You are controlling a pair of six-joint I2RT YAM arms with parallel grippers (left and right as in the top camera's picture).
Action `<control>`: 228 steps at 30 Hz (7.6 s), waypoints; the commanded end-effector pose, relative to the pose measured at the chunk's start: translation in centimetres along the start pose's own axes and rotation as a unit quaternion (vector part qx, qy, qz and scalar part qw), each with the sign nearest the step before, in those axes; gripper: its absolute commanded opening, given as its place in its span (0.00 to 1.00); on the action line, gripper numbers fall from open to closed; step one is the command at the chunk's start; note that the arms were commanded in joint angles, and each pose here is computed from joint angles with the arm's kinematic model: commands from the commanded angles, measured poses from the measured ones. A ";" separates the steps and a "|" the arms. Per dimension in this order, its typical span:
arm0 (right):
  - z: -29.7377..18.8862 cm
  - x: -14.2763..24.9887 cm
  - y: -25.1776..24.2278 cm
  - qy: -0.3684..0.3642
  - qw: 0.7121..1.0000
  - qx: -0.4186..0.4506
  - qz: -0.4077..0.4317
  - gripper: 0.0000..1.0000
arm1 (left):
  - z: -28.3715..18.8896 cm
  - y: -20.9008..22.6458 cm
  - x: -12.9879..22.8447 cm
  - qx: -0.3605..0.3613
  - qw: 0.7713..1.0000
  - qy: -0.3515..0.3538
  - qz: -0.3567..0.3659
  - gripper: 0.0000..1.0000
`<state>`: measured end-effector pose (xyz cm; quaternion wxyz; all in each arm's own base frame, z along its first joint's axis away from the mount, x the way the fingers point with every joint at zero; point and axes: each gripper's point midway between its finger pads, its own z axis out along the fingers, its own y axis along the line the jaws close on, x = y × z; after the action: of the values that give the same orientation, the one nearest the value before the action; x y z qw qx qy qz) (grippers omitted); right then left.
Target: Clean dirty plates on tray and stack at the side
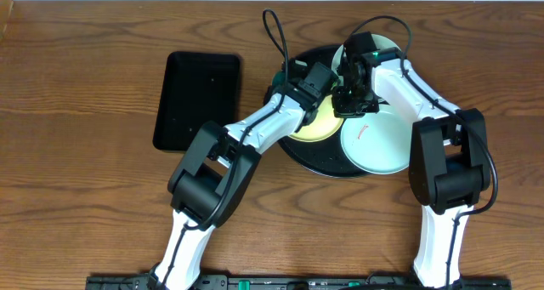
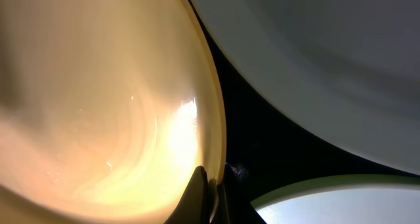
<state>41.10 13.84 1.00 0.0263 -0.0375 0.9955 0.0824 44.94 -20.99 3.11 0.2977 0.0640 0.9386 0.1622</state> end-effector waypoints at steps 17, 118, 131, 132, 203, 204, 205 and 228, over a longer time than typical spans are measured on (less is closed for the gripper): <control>0.8 1.1 -0.5 0.020 0.999 0.030 -0.028 0.01 | -6.5 -6.2 0.0 0.307 0.936 0.114 -0.132 0.08; -28.0 -1.1 8.7 -0.405 0.804 0.394 -0.187 0.01 | -8.3 24.7 2.5 0.093 0.943 0.139 -0.287 0.08; -22.0 -2.7 -2.1 -0.246 0.958 -0.121 0.087 0.01 | -8.3 24.7 2.7 0.093 0.944 0.142 -0.284 0.08; -22.2 -2.4 -4.9 -0.243 0.955 -0.116 0.120 0.01 | -8.3 24.7 2.7 0.093 0.944 0.142 -0.284 0.08; -8.5 -11.6 -10.3 -0.185 0.979 0.025 0.088 0.97 | -8.3 24.7 2.6 0.093 0.944 0.140 -0.285 0.08; -7.9 -11.6 -10.3 -0.180 0.980 0.025 0.087 0.93 | -8.3 24.7 2.6 0.093 0.944 0.140 -0.285 0.07; -7.3 -11.5 -10.2 -0.174 0.981 0.025 0.086 0.87 | -8.3 24.7 2.6 0.093 0.944 0.140 -0.285 0.08; -2.0 -8.1 -8.0 -0.084 0.987 0.041 0.132 0.33 | -8.3 24.7 2.6 0.093 0.944 0.140 -0.285 0.07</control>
<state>49.95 6.17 2.52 0.1059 0.0890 0.9890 0.0520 38.73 0.35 16.96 0.1948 -0.2060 0.9588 -0.0150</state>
